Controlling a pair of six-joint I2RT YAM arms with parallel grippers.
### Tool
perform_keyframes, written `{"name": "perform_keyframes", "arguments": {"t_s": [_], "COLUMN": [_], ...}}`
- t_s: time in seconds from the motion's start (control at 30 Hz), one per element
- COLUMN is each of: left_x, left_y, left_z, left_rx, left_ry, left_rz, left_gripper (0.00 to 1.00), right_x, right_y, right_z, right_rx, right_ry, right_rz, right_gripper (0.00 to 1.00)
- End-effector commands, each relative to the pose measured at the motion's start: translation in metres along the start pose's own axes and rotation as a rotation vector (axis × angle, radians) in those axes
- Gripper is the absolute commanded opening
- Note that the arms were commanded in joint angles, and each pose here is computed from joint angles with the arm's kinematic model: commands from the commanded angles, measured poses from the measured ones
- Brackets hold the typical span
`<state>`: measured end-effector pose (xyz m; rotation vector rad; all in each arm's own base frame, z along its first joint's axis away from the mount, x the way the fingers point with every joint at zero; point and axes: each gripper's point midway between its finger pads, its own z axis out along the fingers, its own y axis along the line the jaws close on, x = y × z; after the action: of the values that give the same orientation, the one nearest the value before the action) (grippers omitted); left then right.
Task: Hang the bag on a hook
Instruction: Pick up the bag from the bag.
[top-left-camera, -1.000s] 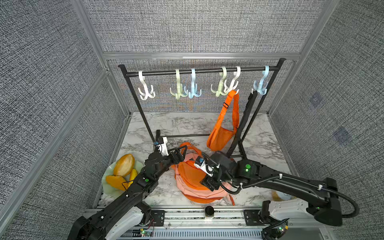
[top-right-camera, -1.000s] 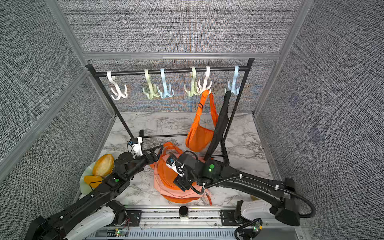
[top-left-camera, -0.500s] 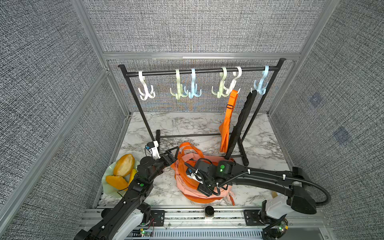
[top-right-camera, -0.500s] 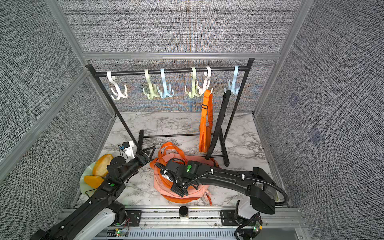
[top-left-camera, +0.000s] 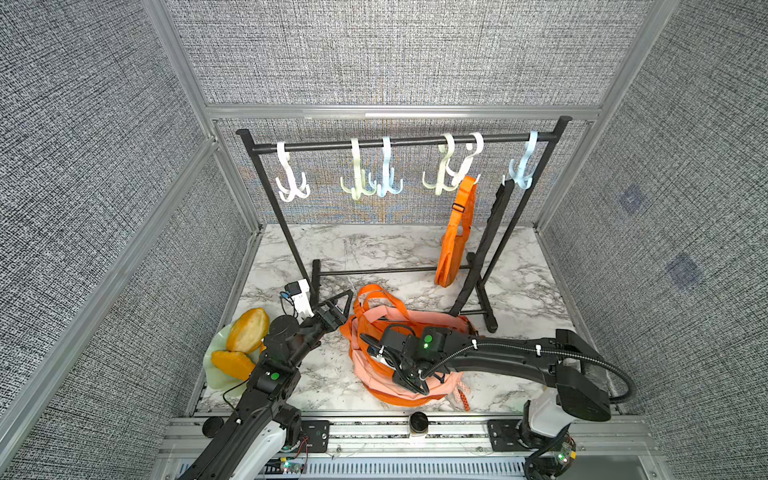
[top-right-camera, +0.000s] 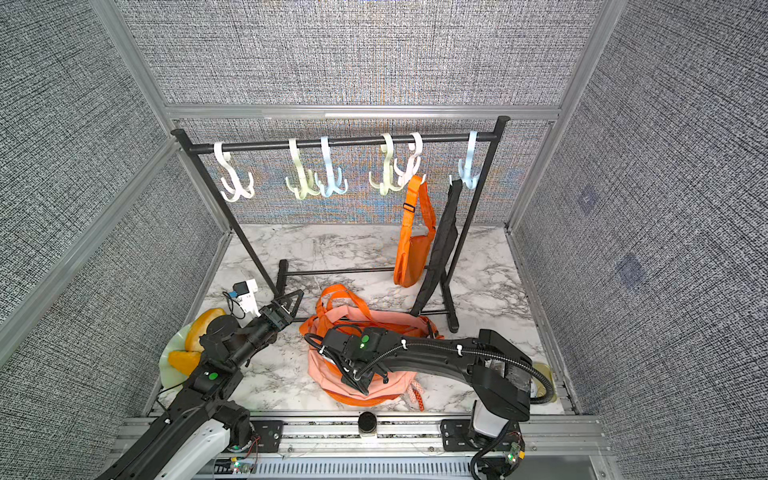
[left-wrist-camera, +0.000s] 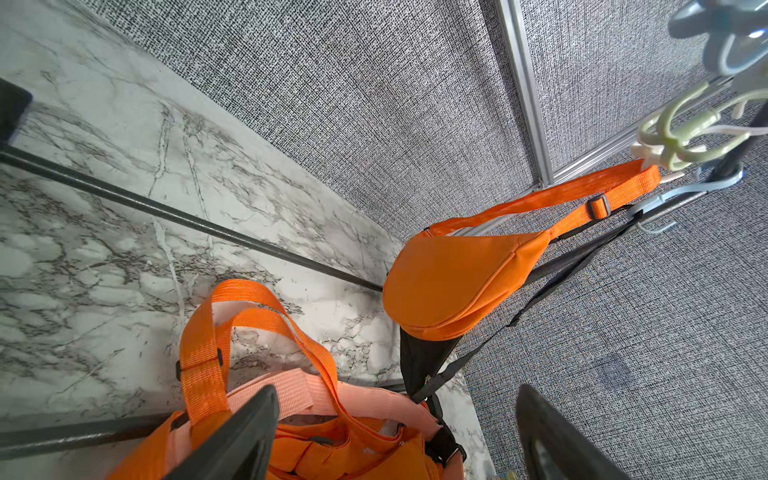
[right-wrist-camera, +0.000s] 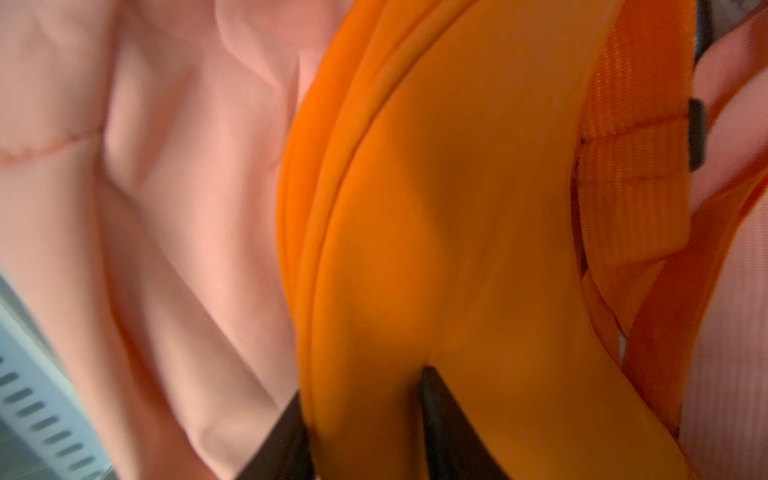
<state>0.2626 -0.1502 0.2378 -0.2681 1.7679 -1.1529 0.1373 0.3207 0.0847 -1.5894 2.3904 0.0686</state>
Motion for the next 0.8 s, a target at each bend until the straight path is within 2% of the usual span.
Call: {"name": "perform_keyframes", "arguments": {"t_s": [0.0,0.03,0.2,0.4,0.6,0.77], "left_x": [-0.004,-0.006,-0.014,-0.018,-0.008,0.011], "left_y": [-0.012,-0.016,-0.039,-0.072,-0.090,-0.105], "left_z": [-0.002,-0.003,-0.009,-0.013,-0.005,0.005], "left_rx": [0.034,0.049,0.116,0.228,0.275,0.310], "left_ry": [-0.001,-0.005,-0.013,0.020,0.098,0.140], "left_rz": [0.034,0.040,0.080,0.150,0.136,0.133], "left_gripper": [0.89,0.89,0.90,0.90,0.90,0.91], "right_x": [-0.005,-0.007,-0.015,-0.026,-0.028,-0.024], "right_y": [-0.006,-0.007,-0.020,-0.052,-0.099,-0.122], "right_z": [-0.007,-0.011,-0.036,-0.078,-0.130,-0.166], "right_rx": [0.031,0.037,0.082,0.150,0.210,0.270], "right_ry": [-0.039,-0.057,-0.169,-0.355,-0.568,-0.732], "right_rz": [0.023,0.027,0.054,0.177,0.374,0.454], "right_gripper": [0.05,0.00,0.00,0.00,0.00,0.00]}}
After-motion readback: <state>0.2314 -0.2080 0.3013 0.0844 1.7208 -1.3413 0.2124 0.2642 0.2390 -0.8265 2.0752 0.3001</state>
